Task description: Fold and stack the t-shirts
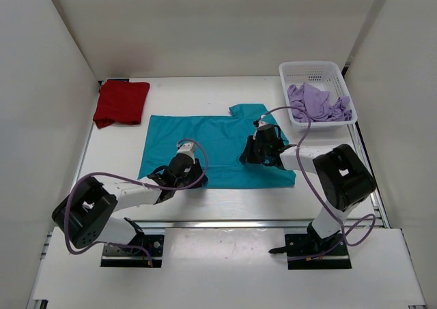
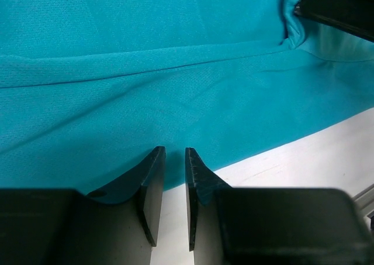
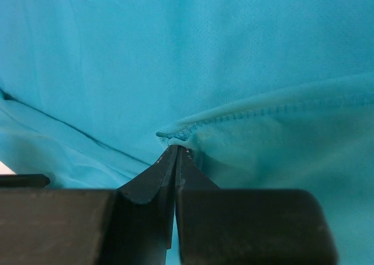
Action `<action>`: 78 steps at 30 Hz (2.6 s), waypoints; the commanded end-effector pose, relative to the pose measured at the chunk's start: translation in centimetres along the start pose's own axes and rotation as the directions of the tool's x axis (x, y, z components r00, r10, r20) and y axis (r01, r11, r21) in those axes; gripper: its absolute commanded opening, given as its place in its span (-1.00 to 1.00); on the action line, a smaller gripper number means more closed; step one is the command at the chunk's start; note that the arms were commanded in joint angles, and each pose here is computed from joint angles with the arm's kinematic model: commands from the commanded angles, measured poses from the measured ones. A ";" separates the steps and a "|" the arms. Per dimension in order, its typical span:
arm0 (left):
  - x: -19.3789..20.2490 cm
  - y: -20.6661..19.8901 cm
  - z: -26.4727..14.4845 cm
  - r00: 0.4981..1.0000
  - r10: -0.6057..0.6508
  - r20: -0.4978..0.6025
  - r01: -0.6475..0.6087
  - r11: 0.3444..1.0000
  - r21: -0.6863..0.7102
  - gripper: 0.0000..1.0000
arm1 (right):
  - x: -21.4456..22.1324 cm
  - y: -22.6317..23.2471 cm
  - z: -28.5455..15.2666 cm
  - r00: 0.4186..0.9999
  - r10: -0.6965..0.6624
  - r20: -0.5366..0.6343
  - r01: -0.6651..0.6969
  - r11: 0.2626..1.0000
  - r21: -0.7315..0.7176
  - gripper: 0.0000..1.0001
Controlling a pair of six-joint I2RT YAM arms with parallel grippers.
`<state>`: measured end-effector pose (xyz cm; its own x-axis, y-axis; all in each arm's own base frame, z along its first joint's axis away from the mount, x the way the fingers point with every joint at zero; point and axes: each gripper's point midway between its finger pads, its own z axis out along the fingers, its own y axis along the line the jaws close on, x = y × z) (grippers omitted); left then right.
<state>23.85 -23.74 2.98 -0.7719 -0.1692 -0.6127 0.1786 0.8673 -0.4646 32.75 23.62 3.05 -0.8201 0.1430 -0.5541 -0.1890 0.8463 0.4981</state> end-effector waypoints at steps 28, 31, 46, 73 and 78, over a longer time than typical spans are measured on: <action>4.7 3.6 -1.4 0.988 -0.126 -0.085 0.125 0.992 -0.014 -0.37 | 12.0 -3.7 -6.9 0.986 -0.064 -0.157 0.079 0.992 0.097 -0.99; 7.2 3.7 -2.7 0.985 -0.140 -0.102 0.141 0.990 0.000 -0.36 | 14.3 -2.8 -8.0 0.977 -0.048 -0.209 0.061 0.996 0.060 -1.00; -3.2 2.5 -5.3 0.980 -0.137 0.142 0.129 0.990 0.061 -0.20 | -9.9 -1.4 -6.5 0.978 -0.018 0.206 0.008 0.999 0.050 -0.24; -1.0 1.6 -4.2 0.991 -0.104 0.079 0.096 0.990 0.104 -0.21 | -18.5 -7.8 6.0 0.982 -0.186 -0.037 0.187 0.912 0.366 -0.01; -1.4 1.4 -4.5 0.990 -0.108 0.095 0.098 0.990 0.106 -0.20 | -17.9 -6.1 3.6 0.985 -0.174 -0.010 0.167 0.926 0.340 -0.75</action>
<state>21.82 -19.68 4.52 -0.7515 -0.2854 -0.5948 0.1439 0.8089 -0.5700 50.86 17.16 3.03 -0.8262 -0.0434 -0.5617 -0.1193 0.9879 0.0992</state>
